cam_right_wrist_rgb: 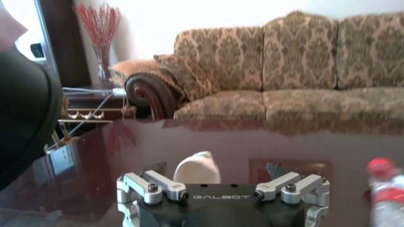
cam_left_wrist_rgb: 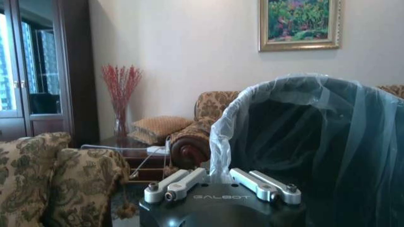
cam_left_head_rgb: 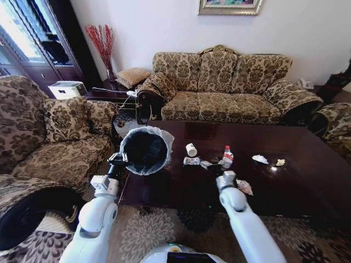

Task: Move to the front of the table and place the trash on the table into the trash bin.

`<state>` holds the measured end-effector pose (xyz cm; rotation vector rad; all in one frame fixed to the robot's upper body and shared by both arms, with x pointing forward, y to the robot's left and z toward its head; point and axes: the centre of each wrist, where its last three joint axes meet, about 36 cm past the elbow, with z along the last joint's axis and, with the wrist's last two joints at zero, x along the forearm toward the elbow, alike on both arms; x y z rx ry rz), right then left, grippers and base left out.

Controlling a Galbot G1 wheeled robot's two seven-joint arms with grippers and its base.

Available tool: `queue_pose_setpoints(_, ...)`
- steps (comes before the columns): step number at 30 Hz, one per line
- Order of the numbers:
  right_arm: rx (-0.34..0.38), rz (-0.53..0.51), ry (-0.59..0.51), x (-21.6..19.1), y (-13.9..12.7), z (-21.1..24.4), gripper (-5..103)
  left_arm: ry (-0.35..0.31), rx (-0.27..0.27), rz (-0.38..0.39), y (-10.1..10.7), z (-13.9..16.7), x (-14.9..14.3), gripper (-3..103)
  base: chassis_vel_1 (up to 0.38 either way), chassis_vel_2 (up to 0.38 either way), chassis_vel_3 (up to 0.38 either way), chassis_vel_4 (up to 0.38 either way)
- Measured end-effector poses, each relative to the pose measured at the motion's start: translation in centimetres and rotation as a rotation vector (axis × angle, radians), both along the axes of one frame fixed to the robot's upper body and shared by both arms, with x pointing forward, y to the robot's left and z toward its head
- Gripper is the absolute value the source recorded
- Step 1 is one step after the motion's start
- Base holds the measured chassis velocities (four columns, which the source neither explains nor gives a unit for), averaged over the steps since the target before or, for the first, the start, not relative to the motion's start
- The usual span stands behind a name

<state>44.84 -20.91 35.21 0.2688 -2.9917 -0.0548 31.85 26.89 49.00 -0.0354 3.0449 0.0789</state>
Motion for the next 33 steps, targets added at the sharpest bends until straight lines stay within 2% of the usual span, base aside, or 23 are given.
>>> queue_pose_setpoints(2, 0.013, -0.016, 0.032, 1.6, 1.8, -1.1, 100, 0.004, 0.001, 0.0, 0.1, -0.2, 0.0, 1, 0.0, 0.0, 0.0, 0.0)
queue_pose_setpoints(5, 0.016, -0.017, 0.053, 2.3, 2.3, -1.7, 100, 0.008, 0.001, -0.002, 0.1, -0.3, 0.0, 1, 0.0, 0.0, 0.0, 0.0)
queue_pose_setpoints(9, 0.019, -0.024, 0.087, 2.9, 2.2, -2.8, 100, 0.008, -0.005, -0.004, 0.0, -0.6, 0.1, 1, 0.0, 0.0, 0.0, 0.0)
queue_pose_setpoints(12, 0.051, -0.038, 0.111, 3.3, 1.8, -3.4, 100, 0.01, -0.006, -0.008, 0.0, -0.8, 0.2, 1, 0.0, 0.0, 0.0, 0.0)
queue_pose_setpoints(19, 0.07, -0.037, 0.119, 3.7, 1.3, -3.7, 101, 0.013, -0.001, -0.006, 0.1, -0.8, 0.0, 1, 0.0, 0.0, 0.0, 0.0)
queue_pose_setpoints(22, 0.073, -0.028, 0.122, 4.0, 1.2, -3.8, 90, 0.007, 0.0, -0.008, 0.1, -0.6, 0.0, 1, 0.0, 0.0, 0.0, 0.0)
queue_pose_setpoints(26, 0.073, -0.021, 0.123, 4.1, 1.2, -3.8, 87, 0.006, -0.001, -0.009, 0.0, -0.6, -0.1, 1, 0.0, 0.0, 0.0, 0.0)
queue_pose_setpoints(27, 0.072, -0.011, 0.124, 4.4, 1.2, -3.8, 77, 0.006, -0.002, -0.009, 0.0, -0.6, -0.1, 1, 0.0, 0.0, 0.0, 0.0)
queue_pose_setpoints(28, 0.074, -0.008, 0.126, 4.5, 1.2, -3.9, 77, 0.006, -0.002, -0.009, 0.0, -0.6, -0.1, 1, 0.0, 0.0, 0.0, 0.0)
queue_pose_setpoints(29, 0.075, -0.002, 0.129, 4.7, 1.3, -3.9, 65, 0.005, -0.003, -0.01, 0.0, -0.5, -0.1, 1, 0.0, 0.0, 0.0, 0.0)
queue_pose_setpoints(31, 0.076, 0.001, 0.13, 4.9, 1.3, -3.9, 65, 0.004, -0.003, -0.01, 0.0, -0.5, -0.1, 1, 0.0, 0.0, 0.0, 0.0)
queue_pose_setpoints(33, 0.08, 0.005, 0.131, 5.1, 1.6, -4.0, 54, 0.002, -0.002, -0.01, 0.0, -0.4, -0.1, 1, 0.0, 0.0, 0.0, 0.0)
